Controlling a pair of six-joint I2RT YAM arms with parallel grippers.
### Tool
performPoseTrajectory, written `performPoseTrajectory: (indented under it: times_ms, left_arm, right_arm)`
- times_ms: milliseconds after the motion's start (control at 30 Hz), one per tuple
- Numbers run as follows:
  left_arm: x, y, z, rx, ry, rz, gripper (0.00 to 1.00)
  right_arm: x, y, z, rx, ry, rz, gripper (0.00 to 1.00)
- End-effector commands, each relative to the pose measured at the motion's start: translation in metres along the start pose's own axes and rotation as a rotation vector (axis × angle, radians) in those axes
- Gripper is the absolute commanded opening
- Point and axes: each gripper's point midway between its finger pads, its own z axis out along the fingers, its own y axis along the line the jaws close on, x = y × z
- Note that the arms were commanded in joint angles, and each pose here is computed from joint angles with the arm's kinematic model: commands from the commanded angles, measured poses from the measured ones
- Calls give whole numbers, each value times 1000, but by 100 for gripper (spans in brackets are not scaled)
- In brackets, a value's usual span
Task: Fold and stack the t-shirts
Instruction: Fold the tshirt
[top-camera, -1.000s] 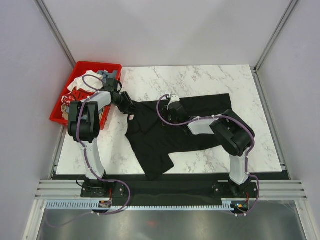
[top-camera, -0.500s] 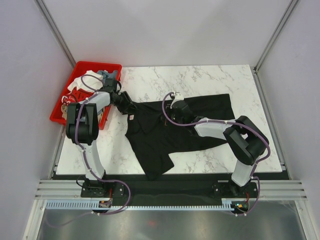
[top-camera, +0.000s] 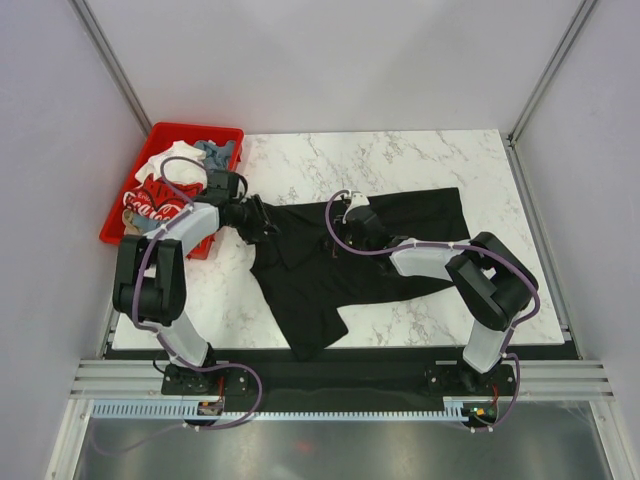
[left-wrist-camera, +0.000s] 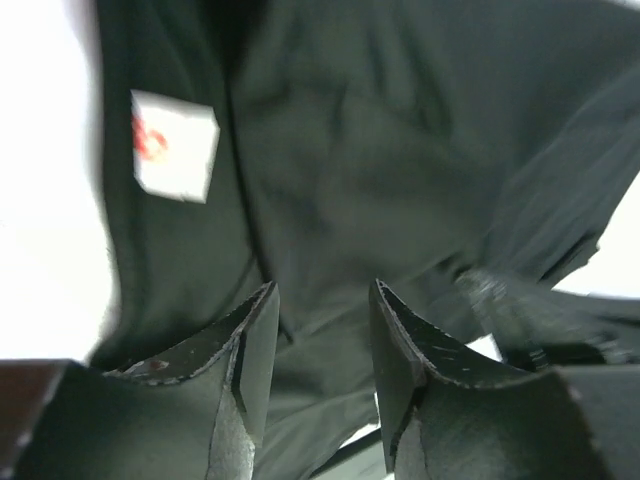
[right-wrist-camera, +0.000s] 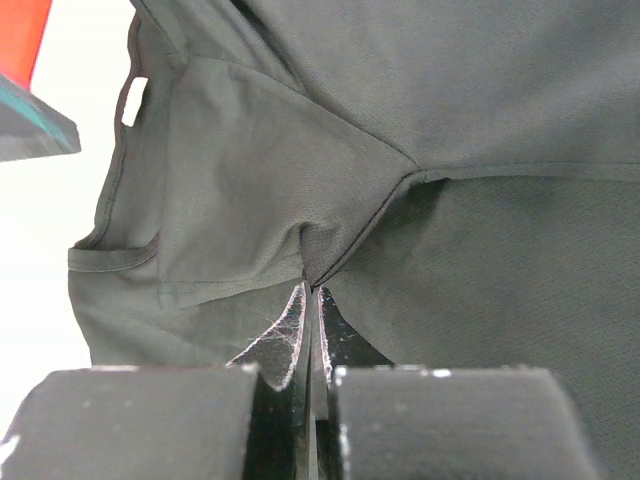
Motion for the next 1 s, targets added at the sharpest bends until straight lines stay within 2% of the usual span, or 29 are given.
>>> performPoseTrajectory:
  times_ms: [0, 133, 467, 733, 967]
  left_arm:
    - [31, -3, -1, -22, 25, 47, 48]
    - [51, 5, 2, -76, 24, 51, 48]
    - [81, 10, 16, -95, 51, 50, 47]
    - [78, 11, 23, -100, 24, 40, 45]
    - [73, 4, 28, -87, 15, 56, 36]
  right_arm:
    - [-11, 19, -6, -67, -20, 14, 0]
    - [-12, 23, -11, -84, -18, 18, 0]
    - [-10, 24, -16, -94, -18, 27, 0]
    - [-5, 21, -16, -95, -11, 38, 0]
    - [-5, 21, -17, -95, -12, 33, 0]
